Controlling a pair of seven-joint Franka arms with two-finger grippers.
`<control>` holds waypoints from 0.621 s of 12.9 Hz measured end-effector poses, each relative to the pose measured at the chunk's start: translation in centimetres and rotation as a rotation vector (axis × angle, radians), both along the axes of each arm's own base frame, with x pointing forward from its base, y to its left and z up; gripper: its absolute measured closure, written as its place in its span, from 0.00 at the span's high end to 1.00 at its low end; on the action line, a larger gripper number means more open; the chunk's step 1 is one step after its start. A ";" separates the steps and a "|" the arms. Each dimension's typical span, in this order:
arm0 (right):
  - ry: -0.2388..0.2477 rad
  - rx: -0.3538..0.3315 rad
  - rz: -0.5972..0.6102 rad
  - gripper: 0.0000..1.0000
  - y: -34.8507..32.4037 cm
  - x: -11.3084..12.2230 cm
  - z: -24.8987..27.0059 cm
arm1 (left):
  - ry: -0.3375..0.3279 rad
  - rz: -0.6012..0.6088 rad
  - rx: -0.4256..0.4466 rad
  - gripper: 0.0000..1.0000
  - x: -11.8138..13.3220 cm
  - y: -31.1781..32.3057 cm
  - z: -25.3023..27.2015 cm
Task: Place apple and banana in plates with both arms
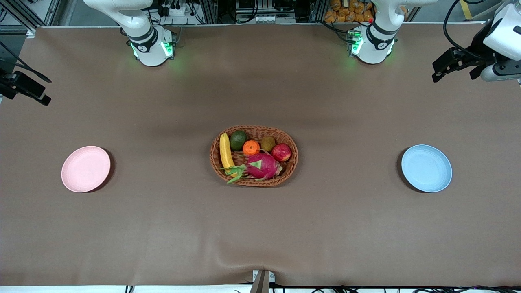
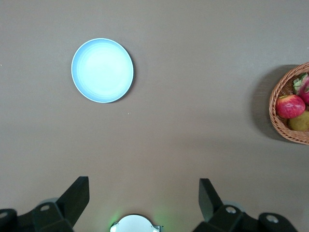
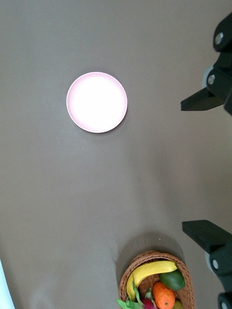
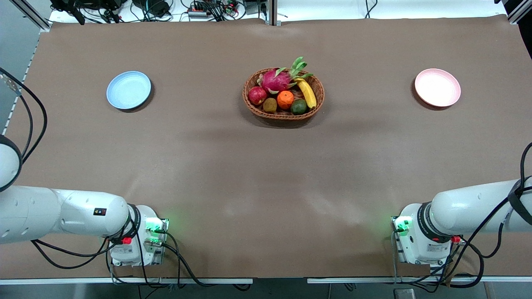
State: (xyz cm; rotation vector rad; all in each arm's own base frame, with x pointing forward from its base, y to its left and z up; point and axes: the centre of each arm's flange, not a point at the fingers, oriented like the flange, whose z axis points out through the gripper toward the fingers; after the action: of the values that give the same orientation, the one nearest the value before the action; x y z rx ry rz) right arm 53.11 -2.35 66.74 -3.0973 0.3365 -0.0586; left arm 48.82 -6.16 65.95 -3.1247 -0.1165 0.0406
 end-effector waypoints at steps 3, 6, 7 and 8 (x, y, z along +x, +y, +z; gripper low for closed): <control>0.000 0.000 0.002 1.00 0.1 0.0 0.0 | 0.010 0.004 0.001 1.00 -0.1 0.2 0.0; -0.001 0.000 0.006 1.00 0.3 0.0 0.0 | 0.007 0.016 -0.001 1.00 -0.1 0.9 0.3; -0.002 0.000 0.007 1.00 0.4 0.0 0.0 | 0.008 0.017 -0.001 1.00 -0.1 0.9 0.3; -0.002 0.000 0.008 1.00 0.4 0.0 0.0 | 0.009 0.016 -0.001 1.00 0.0 0.9 0.2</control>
State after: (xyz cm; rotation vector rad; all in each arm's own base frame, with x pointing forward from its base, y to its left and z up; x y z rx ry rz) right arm 53.15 -1.94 66.76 -3.0982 0.3246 -0.0621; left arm 48.79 -5.30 66.18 -3.1244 -0.1413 0.0551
